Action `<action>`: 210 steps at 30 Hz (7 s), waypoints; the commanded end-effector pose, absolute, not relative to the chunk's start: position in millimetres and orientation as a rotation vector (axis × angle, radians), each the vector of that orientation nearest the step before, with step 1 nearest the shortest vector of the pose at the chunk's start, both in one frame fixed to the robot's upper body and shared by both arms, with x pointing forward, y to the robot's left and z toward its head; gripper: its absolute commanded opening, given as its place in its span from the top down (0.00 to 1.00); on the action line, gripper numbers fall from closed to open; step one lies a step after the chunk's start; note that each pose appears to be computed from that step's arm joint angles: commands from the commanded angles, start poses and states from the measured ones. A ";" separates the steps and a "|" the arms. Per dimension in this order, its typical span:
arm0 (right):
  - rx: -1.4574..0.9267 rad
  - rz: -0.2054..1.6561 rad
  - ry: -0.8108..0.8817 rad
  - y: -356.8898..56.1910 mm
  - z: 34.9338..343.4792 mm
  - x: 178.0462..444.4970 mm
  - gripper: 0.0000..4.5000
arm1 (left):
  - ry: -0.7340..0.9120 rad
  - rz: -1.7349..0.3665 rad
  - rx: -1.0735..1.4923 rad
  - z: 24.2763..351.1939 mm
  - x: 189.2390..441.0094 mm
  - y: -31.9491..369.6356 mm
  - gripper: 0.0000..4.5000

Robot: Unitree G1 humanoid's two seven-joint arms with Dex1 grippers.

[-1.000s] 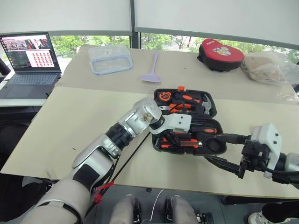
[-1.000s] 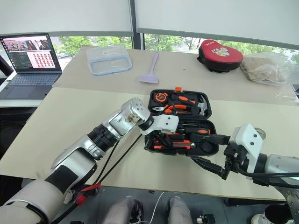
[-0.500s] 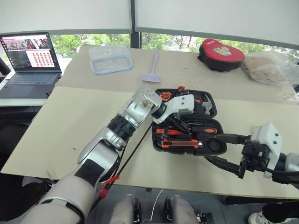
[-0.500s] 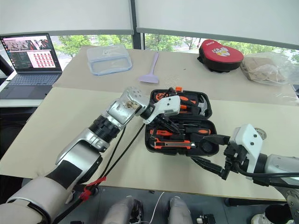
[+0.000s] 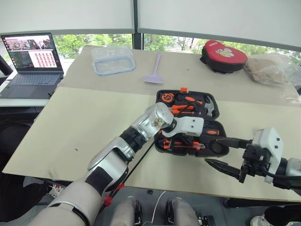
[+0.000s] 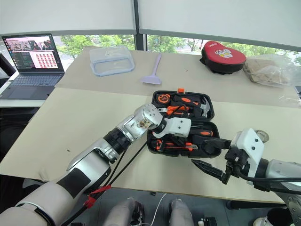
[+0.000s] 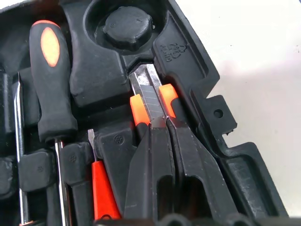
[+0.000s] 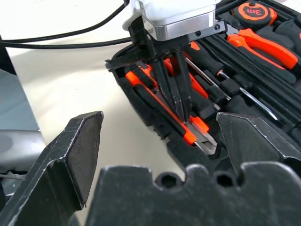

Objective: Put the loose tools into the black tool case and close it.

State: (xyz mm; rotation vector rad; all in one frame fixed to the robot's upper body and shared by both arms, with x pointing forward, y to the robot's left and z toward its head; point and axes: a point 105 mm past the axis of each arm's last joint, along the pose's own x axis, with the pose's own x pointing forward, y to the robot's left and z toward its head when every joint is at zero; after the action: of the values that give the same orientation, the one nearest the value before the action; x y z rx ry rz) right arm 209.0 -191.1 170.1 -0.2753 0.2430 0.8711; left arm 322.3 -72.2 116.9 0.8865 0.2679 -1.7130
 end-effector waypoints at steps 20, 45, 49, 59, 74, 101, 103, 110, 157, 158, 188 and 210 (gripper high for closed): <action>-0.355 0.522 0.466 -330.6 166.8 231.9 0.00 | 0.106 -1.652 0.281 242.9 284.7 103.6 0.01; -0.376 0.384 0.579 -381.9 114.5 323.7 0.11 | 0.167 -1.532 0.357 231.1 241.7 119.1 0.00; -0.366 0.395 0.583 -379.2 106.7 323.3 0.41 | 0.162 -1.530 0.364 232.5 242.9 118.5 0.00; -0.427 0.482 0.521 -375.9 120.7 313.5 1.00 | 0.156 -1.534 0.383 234.4 246.6 116.8 0.00; -0.559 1.041 0.490 -221.2 157.0 280.4 1.00 | 0.184 -1.600 0.427 212.1 246.7 110.5 0.00; -0.449 0.931 0.417 -240.6 196.6 280.3 0.02 | 0.202 -1.336 0.415 192.6 295.0 115.3 0.00; -0.344 0.890 0.408 -252.0 200.5 280.6 0.14 | 0.230 -1.222 0.408 181.3 312.2 120.6 0.00; -0.329 0.668 0.357 -283.6 180.4 298.2 0.63 | 0.294 -1.088 0.363 144.7 334.1 122.5 0.48; -0.378 0.575 0.383 -296.1 164.5 281.9 0.52 | 0.477 -0.988 0.148 137.2 342.9 166.4 0.50; -0.346 0.532 0.375 -297.8 169.7 291.8 0.44 | 0.468 -0.972 0.068 149.0 351.9 161.0 0.42; -0.053 0.344 0.475 -253.5 152.9 384.0 0.70 | 0.607 -0.874 -0.182 137.7 409.9 72.9 0.96; 0.024 0.338 0.079 -214.1 250.8 434.2 1.00 | 0.126 -0.842 -0.140 226.9 442.4 67.5 1.00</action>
State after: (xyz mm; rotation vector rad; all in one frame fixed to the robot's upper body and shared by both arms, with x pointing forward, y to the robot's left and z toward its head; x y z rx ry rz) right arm 429.2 -222.5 197.5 0.0245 0.2874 0.3077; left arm 441.3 87.8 181.3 -0.1506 0.2936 -0.7681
